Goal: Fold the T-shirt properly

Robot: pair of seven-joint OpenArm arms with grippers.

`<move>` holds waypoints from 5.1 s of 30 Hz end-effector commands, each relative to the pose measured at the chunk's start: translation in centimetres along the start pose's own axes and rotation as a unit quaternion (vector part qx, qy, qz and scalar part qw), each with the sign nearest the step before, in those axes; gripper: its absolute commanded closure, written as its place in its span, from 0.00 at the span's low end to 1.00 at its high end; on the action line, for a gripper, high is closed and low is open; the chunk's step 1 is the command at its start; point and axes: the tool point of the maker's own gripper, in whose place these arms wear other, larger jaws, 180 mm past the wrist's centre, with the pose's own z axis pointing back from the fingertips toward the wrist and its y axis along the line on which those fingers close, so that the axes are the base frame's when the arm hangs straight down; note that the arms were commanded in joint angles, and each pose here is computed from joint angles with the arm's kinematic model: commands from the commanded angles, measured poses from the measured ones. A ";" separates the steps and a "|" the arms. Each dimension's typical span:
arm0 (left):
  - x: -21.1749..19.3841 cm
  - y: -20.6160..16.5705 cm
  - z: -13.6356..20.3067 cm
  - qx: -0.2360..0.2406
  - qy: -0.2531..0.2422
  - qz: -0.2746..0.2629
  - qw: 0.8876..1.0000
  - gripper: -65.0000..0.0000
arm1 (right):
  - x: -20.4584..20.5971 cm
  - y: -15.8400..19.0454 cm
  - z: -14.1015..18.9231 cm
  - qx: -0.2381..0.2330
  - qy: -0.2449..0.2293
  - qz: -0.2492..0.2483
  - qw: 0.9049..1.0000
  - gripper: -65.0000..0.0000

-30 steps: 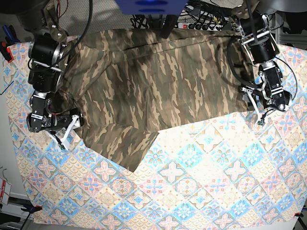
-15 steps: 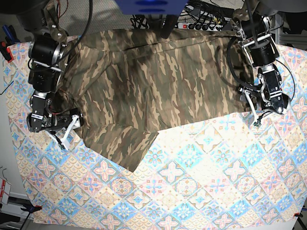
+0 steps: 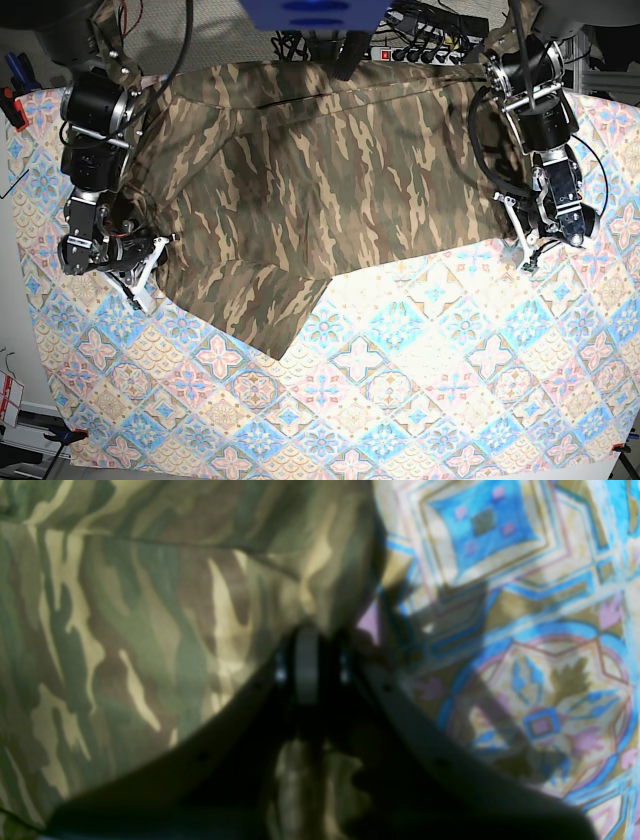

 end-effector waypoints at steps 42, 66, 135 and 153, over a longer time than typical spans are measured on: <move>17.5 -4.0 4.3 -0.067 -0.160 -0.008 0.985 0.97 | 9.9 -6.8 2.8 -0.086 -0.105 -0.112 0.984 0.95; 24.3 -1.3 7.6 -0.101 -0.259 0.020 0.960 0.96 | 8.7 -15.3 6.8 -0.238 -0.146 -0.247 0.928 0.93; 21.5 -1.6 4.8 -0.138 -0.241 0.055 0.959 0.96 | 11.3 -15.1 8.4 -0.166 -0.262 -0.173 0.935 0.07; 19.9 -2.1 3.5 -0.142 -0.228 0.060 0.961 0.96 | 5.4 -15.2 5.5 -0.202 -0.235 -0.131 0.942 0.08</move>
